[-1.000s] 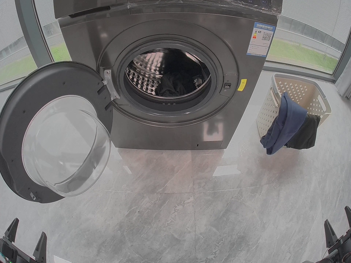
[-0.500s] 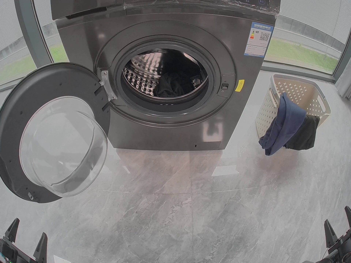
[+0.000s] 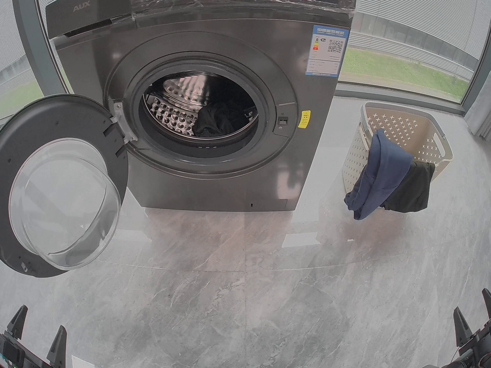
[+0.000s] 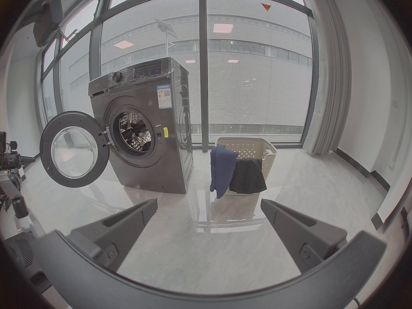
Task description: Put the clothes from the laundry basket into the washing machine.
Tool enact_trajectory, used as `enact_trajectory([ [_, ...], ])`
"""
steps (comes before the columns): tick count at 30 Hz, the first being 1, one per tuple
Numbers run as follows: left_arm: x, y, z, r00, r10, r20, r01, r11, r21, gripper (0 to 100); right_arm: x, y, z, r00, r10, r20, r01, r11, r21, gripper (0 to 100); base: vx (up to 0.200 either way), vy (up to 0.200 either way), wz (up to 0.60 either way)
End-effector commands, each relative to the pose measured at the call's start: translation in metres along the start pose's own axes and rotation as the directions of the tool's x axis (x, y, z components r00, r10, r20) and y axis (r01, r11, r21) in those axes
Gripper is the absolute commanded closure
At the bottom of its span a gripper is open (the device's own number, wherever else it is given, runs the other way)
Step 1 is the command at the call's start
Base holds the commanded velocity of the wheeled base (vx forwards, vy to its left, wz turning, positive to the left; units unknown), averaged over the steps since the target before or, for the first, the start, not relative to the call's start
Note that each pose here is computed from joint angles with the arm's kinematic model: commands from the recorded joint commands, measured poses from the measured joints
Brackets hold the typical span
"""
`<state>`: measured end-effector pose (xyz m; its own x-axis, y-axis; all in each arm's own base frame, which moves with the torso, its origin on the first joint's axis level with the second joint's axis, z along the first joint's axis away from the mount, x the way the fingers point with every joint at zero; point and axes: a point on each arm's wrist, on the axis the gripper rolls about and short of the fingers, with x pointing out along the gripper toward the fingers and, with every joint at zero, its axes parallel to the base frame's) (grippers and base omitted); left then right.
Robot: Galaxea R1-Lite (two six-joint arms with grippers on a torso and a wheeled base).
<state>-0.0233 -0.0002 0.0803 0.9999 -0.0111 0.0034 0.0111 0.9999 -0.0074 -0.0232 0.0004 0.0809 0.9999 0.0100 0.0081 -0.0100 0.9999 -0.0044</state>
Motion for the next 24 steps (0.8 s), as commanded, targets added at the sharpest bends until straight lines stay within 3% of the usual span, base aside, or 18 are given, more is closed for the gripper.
enact_trajectory([
  [1, 0.0007, 0.0001, -0.0046, 1.0, 0.003, -0.01, -0.003, 1.0, -0.002, 0, 0.0003, 0.0, -0.0051, 1.0, 0.001, -0.005, -0.001, 1.0, 0.0, 0, 0.0, -0.2, 0.0],
  [11, 0.0007, 0.0004, -0.0046, 1.0, 0.017, -0.009, -0.017, 1.0, -0.019, 0, 0.0003, 0.0, -0.005, 1.0, 0.001, -0.003, -0.001, 1.0, 0.0, 0, 0.0, -0.2, 0.0],
  [19, 0.0008, 0.0004, -0.005, 1.0, 0.014, -0.011, -0.014, 1.0, 0.017, 0, 0.0003, 0.0, -0.005, 1.0, 0.001, -0.003, -0.001, 1.0, 0.0, 0, 0.0, -0.2, 0.0],
  [24, 0.0008, 0.0004, -0.005, 1.0, 0.014, -0.011, -0.014, 1.0, 0.011, 0, 0.0003, 0.0, -0.005, 1.0, 0.001, -0.003, -0.001, 1.0, 0.0, 0, 0.0, -0.12, 0.0],
])
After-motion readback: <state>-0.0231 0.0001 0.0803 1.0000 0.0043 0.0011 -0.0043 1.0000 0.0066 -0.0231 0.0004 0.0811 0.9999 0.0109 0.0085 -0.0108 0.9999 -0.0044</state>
